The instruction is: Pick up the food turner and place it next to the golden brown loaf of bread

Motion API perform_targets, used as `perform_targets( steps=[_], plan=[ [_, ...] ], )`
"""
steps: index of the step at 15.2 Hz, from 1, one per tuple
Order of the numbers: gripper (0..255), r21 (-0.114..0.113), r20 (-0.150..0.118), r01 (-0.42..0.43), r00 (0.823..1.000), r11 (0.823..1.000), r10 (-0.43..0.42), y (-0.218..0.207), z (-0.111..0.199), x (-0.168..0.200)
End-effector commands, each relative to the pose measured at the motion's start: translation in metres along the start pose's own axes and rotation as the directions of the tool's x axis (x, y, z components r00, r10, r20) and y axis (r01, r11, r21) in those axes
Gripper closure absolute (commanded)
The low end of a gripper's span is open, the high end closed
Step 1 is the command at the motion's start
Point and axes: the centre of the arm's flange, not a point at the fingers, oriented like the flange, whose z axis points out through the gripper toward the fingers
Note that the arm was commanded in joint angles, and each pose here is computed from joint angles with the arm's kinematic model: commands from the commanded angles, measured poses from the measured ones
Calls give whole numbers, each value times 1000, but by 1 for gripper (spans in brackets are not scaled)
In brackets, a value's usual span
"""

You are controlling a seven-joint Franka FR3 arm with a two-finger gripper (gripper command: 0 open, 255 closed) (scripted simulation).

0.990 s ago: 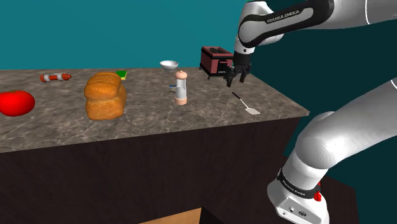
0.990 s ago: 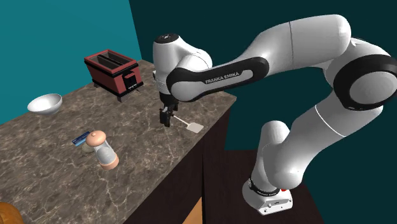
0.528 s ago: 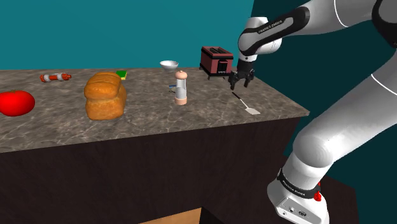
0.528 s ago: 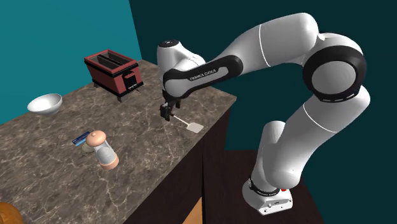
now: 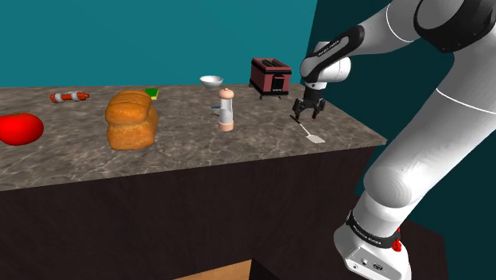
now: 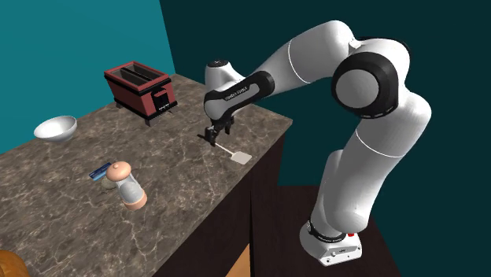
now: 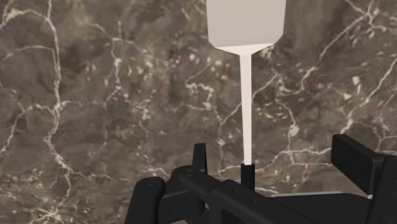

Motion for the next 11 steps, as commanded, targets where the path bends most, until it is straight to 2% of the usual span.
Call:
perform_targets(
  steps=[1, 7, 11],
  plan=[
    [0, 1, 0, -13, 1000, 1000, 13, 5, 12, 3],
    [0, 1, 0, -13, 1000, 1000, 13, 5, 41, 3],
    [0, 1, 0, -13, 1000, 1000, 13, 5, 41, 3]
  ],
)
